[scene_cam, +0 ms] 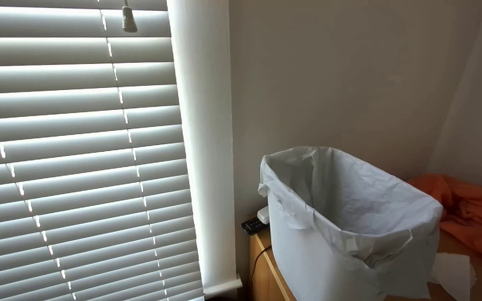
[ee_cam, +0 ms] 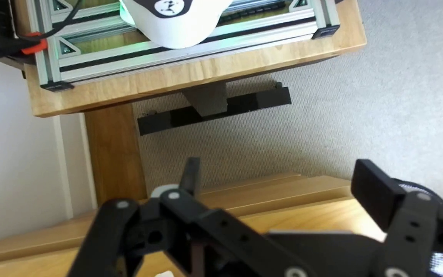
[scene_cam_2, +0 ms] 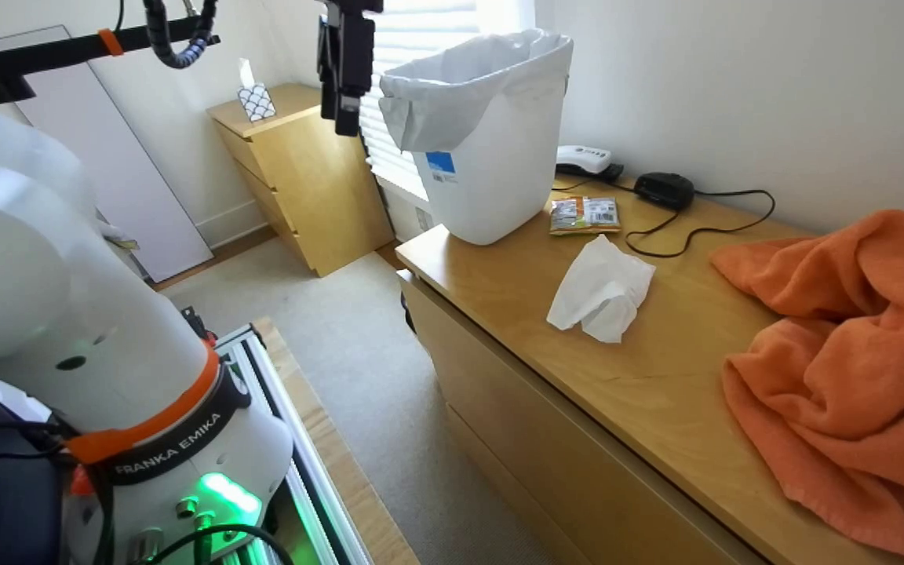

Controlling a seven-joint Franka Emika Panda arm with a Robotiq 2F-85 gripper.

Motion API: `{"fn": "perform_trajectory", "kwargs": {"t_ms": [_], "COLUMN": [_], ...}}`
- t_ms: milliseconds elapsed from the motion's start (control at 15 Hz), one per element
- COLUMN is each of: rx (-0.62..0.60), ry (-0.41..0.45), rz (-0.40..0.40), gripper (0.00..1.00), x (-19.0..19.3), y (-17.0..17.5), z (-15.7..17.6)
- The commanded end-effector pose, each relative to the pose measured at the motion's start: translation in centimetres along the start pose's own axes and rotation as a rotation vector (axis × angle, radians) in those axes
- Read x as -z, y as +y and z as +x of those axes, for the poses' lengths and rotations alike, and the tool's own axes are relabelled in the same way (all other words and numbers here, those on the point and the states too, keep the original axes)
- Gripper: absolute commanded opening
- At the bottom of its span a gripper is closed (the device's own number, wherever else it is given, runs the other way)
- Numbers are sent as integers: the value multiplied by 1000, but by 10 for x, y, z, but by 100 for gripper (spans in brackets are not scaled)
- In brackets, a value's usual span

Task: Unfold the white napkin then put the orange object on the counter

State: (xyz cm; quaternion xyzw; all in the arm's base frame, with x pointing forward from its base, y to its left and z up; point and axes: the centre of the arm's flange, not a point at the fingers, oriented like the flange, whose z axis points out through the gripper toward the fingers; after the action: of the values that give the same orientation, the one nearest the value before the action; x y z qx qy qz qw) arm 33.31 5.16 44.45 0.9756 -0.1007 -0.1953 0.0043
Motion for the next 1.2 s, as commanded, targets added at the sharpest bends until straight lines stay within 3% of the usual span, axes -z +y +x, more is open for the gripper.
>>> {"fn": "perform_trajectory", "kwargs": {"t_ms": [0, 267, 333, 400, 800, 1000, 1133], "rx": [-86, -73, -109, -85, -104, -82, -104], "ry": [36, 222, 214, 195, 213, 322, 411], "rz": [-8, 7, 56, 20, 54, 112, 106], "gripper": [100, 100, 100, 100, 100, 100, 100], "x": [-25, -49, -51, -36, -52, -62, -70], "y": [35, 50, 51, 45, 56, 66, 74], "z": [28, 58, 64, 56, 72, 89, 102]}}
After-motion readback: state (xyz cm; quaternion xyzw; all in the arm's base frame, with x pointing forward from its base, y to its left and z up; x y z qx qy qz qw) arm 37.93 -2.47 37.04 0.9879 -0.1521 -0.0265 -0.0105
